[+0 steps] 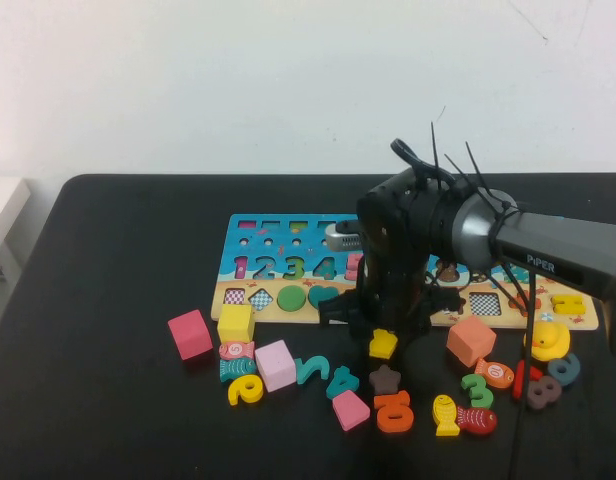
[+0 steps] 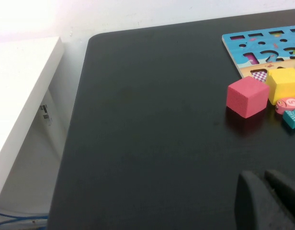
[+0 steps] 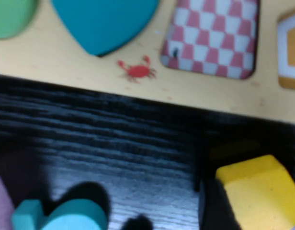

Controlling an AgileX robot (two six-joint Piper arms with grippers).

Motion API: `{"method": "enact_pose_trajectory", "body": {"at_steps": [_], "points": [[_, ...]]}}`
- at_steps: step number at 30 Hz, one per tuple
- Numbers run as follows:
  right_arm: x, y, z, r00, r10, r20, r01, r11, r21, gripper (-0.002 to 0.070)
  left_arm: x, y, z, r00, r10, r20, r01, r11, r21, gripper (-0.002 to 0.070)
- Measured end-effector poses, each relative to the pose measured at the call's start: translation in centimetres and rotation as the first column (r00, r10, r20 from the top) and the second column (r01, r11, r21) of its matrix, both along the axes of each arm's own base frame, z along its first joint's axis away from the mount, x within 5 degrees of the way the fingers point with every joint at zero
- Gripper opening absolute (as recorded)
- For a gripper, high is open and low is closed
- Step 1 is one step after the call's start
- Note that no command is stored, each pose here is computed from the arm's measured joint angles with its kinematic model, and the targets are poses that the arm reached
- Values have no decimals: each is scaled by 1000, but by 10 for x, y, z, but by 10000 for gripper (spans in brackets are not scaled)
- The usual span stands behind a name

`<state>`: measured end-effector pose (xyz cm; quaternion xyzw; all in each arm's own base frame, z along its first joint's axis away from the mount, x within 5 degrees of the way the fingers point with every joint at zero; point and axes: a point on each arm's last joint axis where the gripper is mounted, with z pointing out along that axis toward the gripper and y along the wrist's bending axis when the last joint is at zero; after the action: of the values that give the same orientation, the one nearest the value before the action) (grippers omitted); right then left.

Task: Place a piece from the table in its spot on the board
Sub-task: Pick up the "Pentagon", then place the "five-pointed star" into the hole of the five-pointed star

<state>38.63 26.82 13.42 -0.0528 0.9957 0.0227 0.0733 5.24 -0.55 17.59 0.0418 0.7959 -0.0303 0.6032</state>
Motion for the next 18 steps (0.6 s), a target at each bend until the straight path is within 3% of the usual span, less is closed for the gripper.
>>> {"method": "enact_pose_trajectory", "body": {"at_steps": [7,13,18], "points": [[10,6,26,994,92,57,-91,996,-8,367,0,0,0,1000,0,0,0,1000,0,-3],[23,2,49,973,165,159,-149,983,-108,367,0,0,0,1000,0,0,0,1000,0,-3],[28,-4,47,966,185,182,-155,974,-168,367,0,0,0,1000,0,0,0,1000,0,-2]]}}
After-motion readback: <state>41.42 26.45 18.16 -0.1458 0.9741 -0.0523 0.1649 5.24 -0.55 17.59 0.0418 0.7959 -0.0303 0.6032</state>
